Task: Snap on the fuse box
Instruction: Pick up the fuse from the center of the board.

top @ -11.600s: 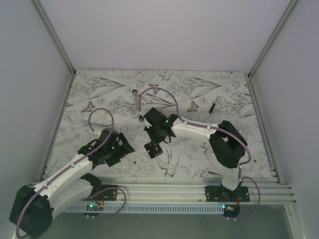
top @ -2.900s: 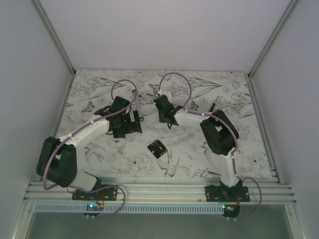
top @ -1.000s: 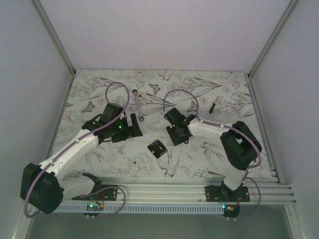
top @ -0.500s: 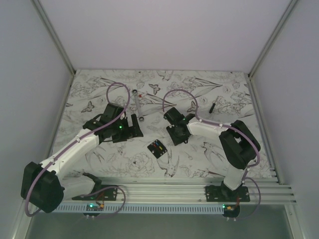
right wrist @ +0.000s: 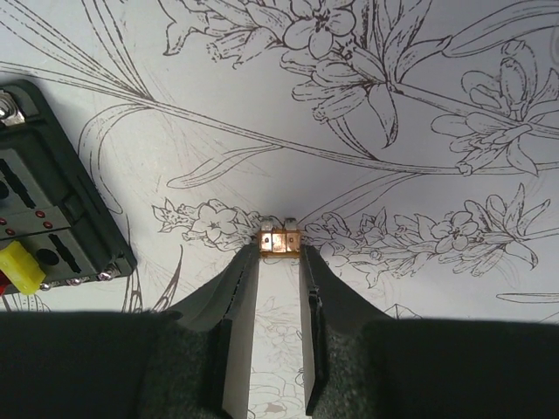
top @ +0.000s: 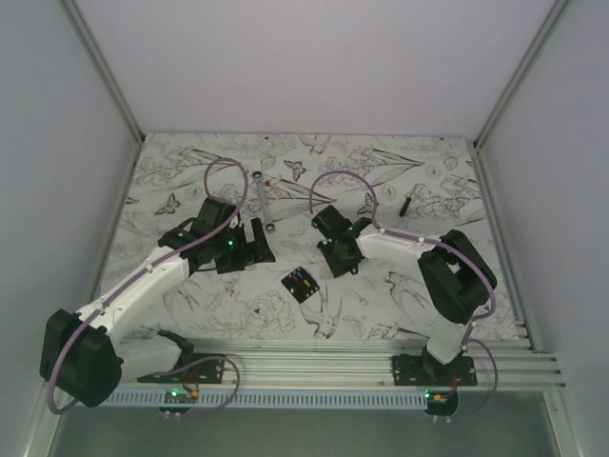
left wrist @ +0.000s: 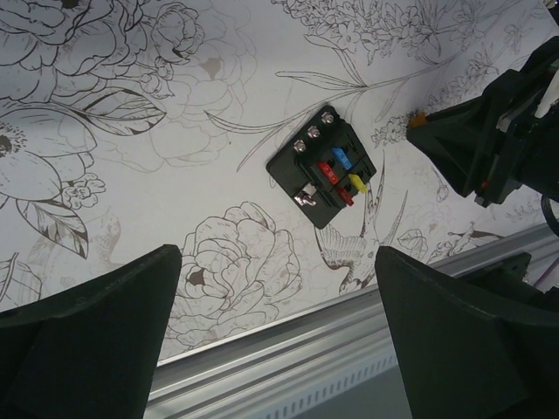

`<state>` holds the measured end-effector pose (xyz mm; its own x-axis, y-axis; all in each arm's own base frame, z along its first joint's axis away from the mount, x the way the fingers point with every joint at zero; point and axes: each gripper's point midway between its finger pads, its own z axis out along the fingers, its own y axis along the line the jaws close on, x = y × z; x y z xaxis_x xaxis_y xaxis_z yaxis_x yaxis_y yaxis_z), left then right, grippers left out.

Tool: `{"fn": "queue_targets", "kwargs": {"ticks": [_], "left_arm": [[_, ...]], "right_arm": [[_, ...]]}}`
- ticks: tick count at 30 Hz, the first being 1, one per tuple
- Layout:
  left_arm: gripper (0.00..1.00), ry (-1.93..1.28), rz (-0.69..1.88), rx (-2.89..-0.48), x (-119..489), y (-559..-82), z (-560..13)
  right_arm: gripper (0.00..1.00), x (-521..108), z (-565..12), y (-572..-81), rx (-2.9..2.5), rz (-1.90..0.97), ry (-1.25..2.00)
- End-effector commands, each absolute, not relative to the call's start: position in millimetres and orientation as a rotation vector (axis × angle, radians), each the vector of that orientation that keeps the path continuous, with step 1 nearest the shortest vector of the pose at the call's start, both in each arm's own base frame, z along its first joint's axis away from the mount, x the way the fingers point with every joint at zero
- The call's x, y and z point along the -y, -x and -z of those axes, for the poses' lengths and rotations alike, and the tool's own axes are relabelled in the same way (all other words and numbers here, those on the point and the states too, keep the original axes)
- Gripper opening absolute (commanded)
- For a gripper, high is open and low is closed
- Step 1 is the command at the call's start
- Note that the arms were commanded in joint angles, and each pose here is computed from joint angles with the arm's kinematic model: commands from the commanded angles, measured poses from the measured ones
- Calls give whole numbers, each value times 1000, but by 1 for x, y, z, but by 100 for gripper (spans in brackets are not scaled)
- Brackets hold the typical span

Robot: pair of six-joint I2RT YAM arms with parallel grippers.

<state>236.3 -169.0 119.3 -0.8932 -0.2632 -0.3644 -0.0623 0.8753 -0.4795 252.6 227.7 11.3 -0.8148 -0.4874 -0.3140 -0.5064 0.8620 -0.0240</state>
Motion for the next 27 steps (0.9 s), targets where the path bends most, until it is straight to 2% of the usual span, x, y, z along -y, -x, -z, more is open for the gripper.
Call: {"fn": "queue_targets", "kwargs": {"ticks": [1, 7, 17, 22, 27], "left_arm": [[96, 254, 727, -2628, 178, -232, -119], [83, 282, 872, -2558, 195, -238, -132], [66, 310, 1066, -2455, 215, -243, -154], [51, 338, 1136, -2428, 223, -244, -158], [42, 313, 1180, -2391, 232, -242, -168]], "right_arm": [[21, -232, -15, -255, -2678, -100, 764], [19, -255, -46, -256, -2530, -277, 837], [17, -301, -112, -252, -2225, -569, 941], [18, -317, -139, -244, -2095, -702, 963], [17, -329, -151, -236, -2037, -795, 985]]}}
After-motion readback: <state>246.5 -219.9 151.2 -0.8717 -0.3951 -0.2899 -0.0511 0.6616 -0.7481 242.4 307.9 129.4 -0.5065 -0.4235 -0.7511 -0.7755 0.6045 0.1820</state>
